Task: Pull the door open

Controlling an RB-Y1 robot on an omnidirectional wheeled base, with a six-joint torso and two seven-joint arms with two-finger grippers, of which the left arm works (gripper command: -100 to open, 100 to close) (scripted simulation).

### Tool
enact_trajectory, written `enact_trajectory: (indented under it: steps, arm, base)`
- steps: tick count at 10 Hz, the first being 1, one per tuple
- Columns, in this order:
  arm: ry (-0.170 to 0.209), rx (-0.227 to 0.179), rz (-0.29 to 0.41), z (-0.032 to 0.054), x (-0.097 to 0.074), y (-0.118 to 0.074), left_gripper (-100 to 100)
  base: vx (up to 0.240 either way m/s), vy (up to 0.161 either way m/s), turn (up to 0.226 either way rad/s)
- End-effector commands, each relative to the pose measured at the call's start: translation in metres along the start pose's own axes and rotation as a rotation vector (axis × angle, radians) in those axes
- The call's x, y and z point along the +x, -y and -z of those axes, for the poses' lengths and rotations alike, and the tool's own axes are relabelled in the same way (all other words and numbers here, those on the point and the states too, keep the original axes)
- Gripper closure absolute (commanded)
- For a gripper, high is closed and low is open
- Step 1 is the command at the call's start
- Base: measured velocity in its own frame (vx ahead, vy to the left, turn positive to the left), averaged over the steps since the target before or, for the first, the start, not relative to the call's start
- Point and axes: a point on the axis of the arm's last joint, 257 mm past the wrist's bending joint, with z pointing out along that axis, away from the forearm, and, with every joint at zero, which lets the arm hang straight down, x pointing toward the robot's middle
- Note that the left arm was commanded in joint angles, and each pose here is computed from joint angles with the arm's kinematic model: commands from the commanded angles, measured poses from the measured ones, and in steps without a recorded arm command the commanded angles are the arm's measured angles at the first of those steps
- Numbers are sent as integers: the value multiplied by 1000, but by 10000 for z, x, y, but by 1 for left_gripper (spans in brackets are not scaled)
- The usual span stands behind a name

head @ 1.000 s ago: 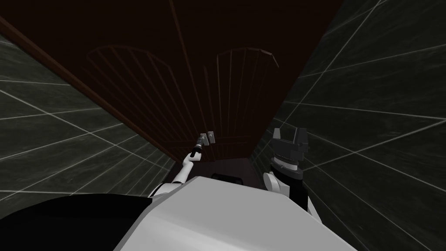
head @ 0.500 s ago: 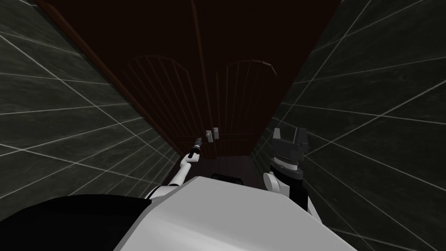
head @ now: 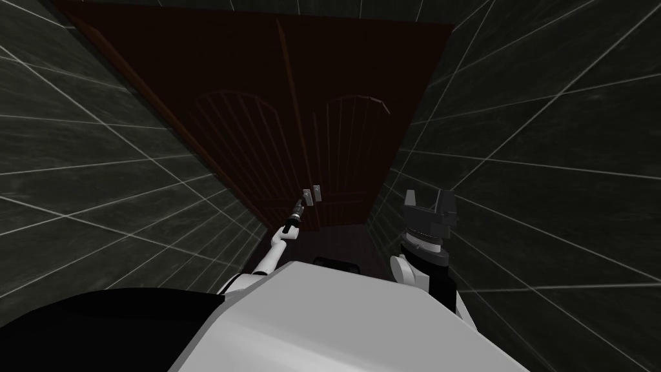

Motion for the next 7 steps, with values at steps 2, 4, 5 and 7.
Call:
enact_trajectory:
  steps: [2,4,5,7]
  arm:
    - [40,-25,-14,95,-259,-120,-100]
    - [62,-35,-21,140,-397,-171,-100]
    - [63,-34,-22,136,-399,-168,-100]
    - [53,-23,-17,90,-320,-123,-100]
  base:
    - [-42,43,104]
    - [115,165,95]
    - [155,97,-48]
    - [188,-10,-64]
